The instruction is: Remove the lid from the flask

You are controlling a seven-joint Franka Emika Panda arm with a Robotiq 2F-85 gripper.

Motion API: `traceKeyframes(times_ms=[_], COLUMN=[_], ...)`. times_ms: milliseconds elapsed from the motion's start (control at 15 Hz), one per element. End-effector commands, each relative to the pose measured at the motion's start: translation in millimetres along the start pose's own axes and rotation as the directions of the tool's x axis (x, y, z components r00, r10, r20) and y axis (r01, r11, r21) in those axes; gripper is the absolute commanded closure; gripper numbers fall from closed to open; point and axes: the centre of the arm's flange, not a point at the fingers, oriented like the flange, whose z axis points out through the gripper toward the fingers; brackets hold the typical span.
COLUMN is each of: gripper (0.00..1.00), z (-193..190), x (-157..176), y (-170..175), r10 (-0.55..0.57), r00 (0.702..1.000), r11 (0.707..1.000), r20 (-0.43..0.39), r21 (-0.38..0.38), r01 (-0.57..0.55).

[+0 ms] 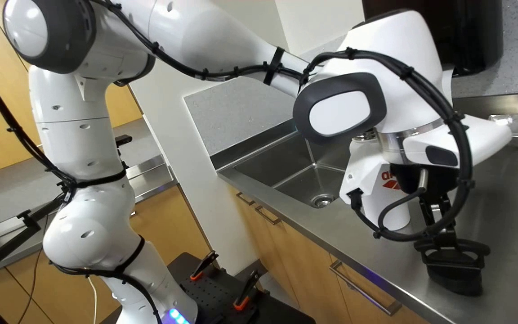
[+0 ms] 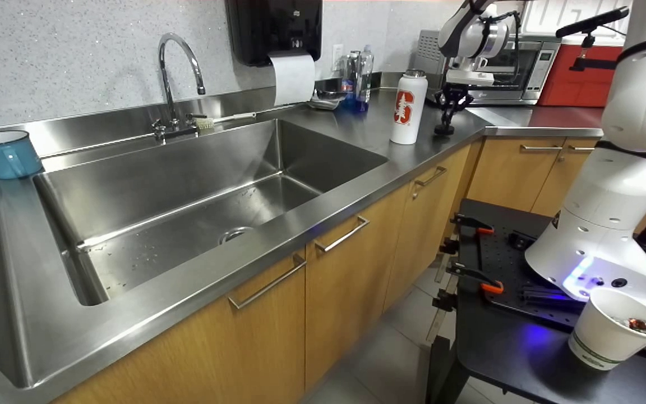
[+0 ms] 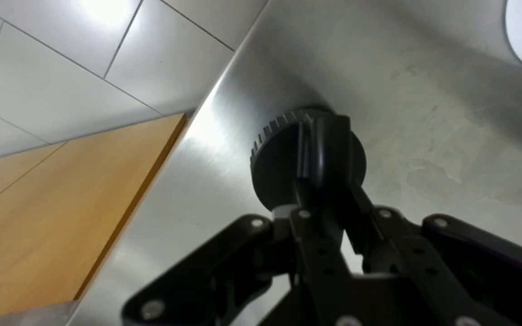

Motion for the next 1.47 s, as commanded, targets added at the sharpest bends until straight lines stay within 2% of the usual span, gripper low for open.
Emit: traceKeyframes(times_ms=[0,67,133,200,333,533,667,733,1067,1400], gripper=[0.95,0.95,0.55,0.54,0.41,0.19,0.03,0.0,0.0,0.0], z=[12.8,15.4,12.4,9.0,-4.6,-55.0,-99.0,-121.9,-231.3,-300.0], x=[4.9,5.2,6.3,7.2,9.3,15.5,14.6,11.6,-18.7,-42.5], y=[-3.3,-3.9,-4.4,-3.9,-0.5,11.4,21.4,27.1,47.1,44.7], r10=[0.057,0.065,0.072,0.077,0.085,0.073,0.036,0.019,-0.132,-0.248], r00=[0.998,0.997,0.996,0.995,0.994,0.993,0.995,0.996,0.987,0.961], r11=[0.998,0.998,0.997,0.997,0.996,0.996,0.989,0.986,0.953,0.936], r20=[-0.038,-0.042,-0.051,-0.056,-0.073,-0.091,-0.092,-0.091,-0.088,-0.121], r21=[-0.012,-0.015,-0.012,-0.002,0.014,0.063,0.145,0.169,0.264,0.228], r01=[-0.058,-0.065,-0.072,-0.077,-0.084,-0.068,-0.022,-0.003,0.151,0.27])
